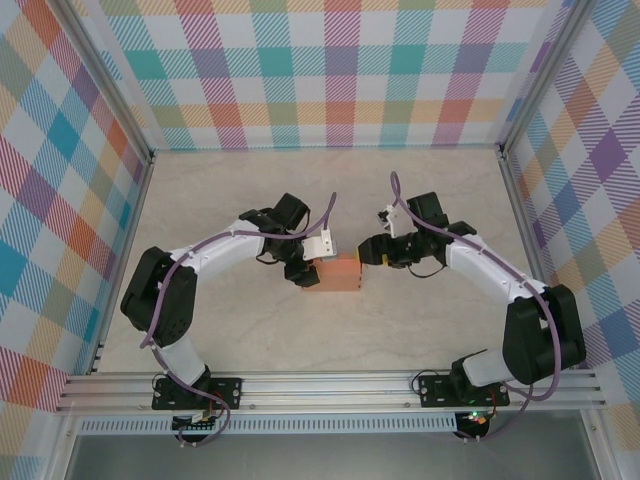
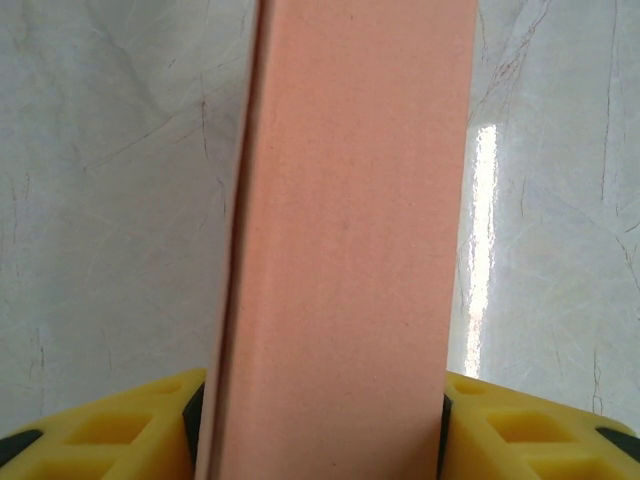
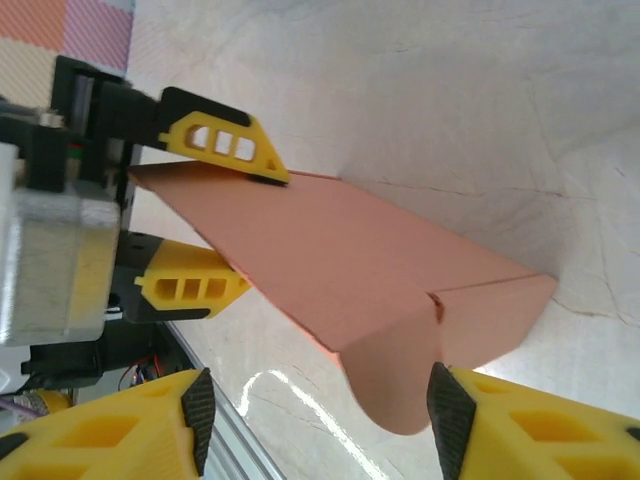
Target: Fold the paper box
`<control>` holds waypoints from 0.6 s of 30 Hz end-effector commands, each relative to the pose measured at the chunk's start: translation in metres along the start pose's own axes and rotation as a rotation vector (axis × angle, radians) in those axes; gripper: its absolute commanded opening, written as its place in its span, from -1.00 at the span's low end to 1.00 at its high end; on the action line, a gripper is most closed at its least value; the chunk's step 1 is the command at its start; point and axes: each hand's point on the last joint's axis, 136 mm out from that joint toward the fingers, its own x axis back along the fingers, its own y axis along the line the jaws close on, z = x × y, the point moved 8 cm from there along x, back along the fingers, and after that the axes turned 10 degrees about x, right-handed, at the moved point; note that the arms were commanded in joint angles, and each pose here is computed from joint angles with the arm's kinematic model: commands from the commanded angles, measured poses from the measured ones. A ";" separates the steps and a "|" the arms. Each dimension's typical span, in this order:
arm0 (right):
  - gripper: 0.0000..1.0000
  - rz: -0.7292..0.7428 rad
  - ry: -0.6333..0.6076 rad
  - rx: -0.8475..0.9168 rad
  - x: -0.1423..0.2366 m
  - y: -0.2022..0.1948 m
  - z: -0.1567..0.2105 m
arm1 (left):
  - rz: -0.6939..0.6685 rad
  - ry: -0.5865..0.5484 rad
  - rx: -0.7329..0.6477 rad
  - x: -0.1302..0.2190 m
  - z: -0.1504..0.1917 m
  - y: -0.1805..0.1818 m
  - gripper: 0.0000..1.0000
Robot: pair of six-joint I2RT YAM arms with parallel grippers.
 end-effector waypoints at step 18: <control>-0.02 -0.076 0.025 -0.046 -0.008 0.005 -0.004 | 0.036 -0.004 0.043 -0.009 0.002 0.003 -0.03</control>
